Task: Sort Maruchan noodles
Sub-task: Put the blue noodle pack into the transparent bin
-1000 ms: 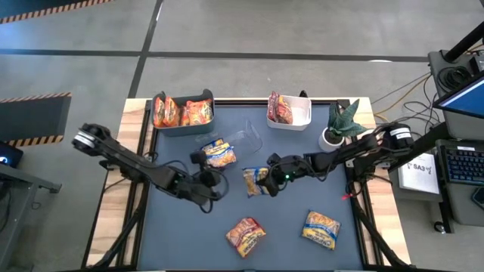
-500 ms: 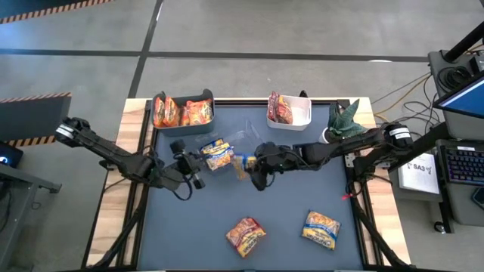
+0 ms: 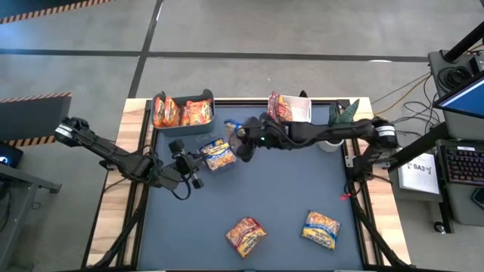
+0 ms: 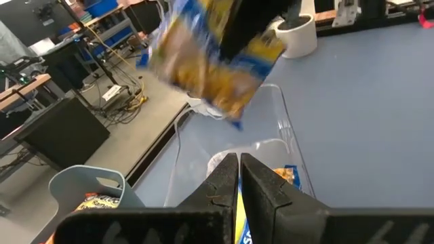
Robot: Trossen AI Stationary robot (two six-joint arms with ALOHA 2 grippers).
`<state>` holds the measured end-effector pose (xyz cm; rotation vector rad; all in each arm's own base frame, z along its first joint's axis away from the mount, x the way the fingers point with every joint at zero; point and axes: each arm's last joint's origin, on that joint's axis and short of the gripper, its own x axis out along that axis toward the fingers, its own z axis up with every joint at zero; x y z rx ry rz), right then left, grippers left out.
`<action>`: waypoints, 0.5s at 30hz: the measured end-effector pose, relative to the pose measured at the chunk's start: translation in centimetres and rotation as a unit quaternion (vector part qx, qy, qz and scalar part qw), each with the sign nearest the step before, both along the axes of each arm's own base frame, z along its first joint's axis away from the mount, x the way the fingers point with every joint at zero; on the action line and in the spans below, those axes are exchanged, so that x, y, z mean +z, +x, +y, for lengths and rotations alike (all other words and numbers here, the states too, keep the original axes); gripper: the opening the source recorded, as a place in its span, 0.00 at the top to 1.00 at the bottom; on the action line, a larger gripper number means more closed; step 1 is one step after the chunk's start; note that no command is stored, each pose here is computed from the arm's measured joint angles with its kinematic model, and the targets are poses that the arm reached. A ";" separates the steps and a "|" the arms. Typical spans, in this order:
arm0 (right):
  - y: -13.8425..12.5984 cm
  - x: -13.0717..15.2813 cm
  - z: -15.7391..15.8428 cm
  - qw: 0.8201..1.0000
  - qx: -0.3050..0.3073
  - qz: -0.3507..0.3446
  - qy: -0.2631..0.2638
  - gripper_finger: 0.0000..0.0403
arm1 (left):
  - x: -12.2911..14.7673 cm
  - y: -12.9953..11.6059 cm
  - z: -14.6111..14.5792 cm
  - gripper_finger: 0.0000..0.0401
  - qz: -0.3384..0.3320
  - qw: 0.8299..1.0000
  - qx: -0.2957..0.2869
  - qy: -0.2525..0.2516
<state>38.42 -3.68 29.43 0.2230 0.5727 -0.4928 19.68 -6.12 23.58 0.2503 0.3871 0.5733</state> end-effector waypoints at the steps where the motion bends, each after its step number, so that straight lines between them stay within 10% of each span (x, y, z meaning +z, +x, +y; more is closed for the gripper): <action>1: 0.3 -0.7 -0.5 1.000 -0.017 0.012 -0.012 0.72 | 0.0 0.0 0.0 1.00 0.001 1.000 0.000 0.000; 15: 2.5 -6.6 -1.4 0.990 -0.087 0.093 -0.059 0.72 | -0.1 0.0 0.0 1.00 0.005 1.000 0.000 0.001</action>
